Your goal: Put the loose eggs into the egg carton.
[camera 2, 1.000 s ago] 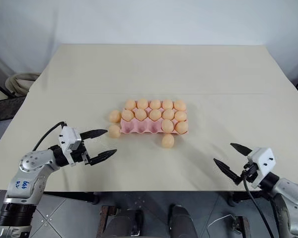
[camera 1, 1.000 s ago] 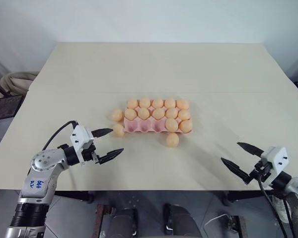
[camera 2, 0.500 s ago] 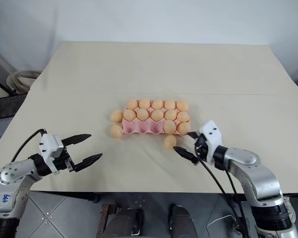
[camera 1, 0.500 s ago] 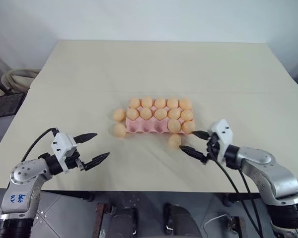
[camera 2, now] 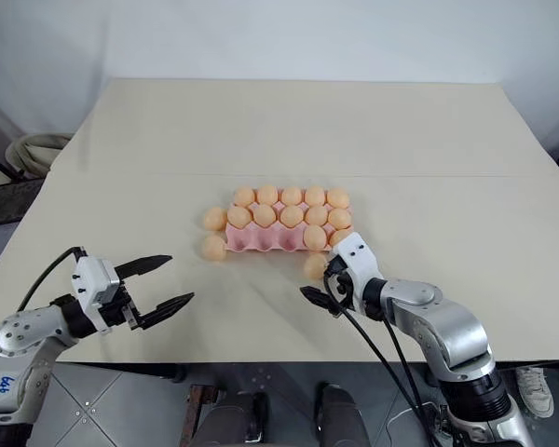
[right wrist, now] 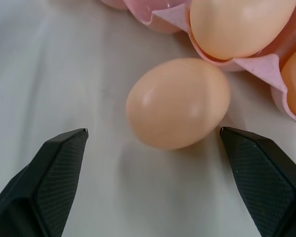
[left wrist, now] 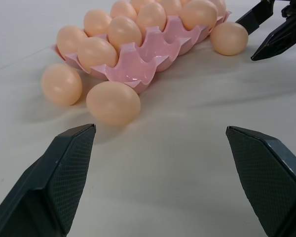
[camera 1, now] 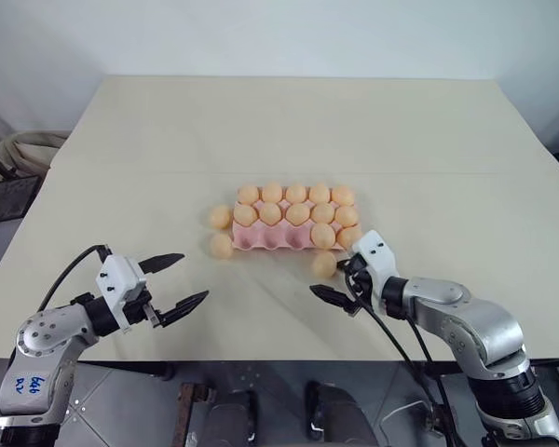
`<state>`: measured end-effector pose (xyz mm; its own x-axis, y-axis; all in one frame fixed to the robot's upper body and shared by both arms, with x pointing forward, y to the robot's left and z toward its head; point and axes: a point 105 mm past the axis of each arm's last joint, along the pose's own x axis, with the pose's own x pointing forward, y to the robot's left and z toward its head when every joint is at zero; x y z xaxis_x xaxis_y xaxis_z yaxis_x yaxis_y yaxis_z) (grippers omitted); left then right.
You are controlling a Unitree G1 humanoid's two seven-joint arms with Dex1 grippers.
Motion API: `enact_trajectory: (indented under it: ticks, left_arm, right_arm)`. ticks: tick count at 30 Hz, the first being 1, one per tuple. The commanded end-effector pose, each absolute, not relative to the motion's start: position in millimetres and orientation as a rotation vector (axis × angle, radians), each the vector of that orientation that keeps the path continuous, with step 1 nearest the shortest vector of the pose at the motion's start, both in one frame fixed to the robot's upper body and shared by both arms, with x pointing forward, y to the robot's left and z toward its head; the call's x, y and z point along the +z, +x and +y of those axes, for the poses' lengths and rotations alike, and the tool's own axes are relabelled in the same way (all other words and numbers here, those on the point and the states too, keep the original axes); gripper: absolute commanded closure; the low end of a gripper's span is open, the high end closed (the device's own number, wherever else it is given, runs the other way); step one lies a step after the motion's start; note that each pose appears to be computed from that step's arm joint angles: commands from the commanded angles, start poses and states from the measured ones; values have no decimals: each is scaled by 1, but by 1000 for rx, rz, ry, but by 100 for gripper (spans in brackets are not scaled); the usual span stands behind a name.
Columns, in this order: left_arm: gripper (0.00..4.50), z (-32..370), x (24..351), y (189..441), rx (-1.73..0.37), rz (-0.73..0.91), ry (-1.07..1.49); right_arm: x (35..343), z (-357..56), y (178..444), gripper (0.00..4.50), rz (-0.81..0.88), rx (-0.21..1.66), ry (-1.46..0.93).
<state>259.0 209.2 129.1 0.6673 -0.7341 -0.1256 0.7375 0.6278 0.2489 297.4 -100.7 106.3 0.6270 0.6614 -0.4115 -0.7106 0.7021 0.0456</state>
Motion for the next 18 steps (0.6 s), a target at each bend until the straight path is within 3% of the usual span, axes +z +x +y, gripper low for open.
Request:
enact_trajectory:
  ticks: [1, 7, 14, 16, 18]
  left_arm:
    - [0, 205, 141, 257, -849, -34, 304]
    - [0, 204, 142, 256, -848, -35, 303]
    - [0, 204, 142, 255, -843, -36, 305]
    - [0, 204, 142, 254, -840, -38, 308]
    - [0, 206, 141, 253, -836, -38, 309]
  right_arm:
    - [108, -93, 304, 2, 396, 766, -130]
    - [110, -87, 312, 2, 370, 722, -95]
    - [119, -82, 302, 224, 319, 814, -74]
    - [127, -76, 282, 256, 300, 965, -82]
    - [140, -71, 268, 256, 269, 1086, -78]
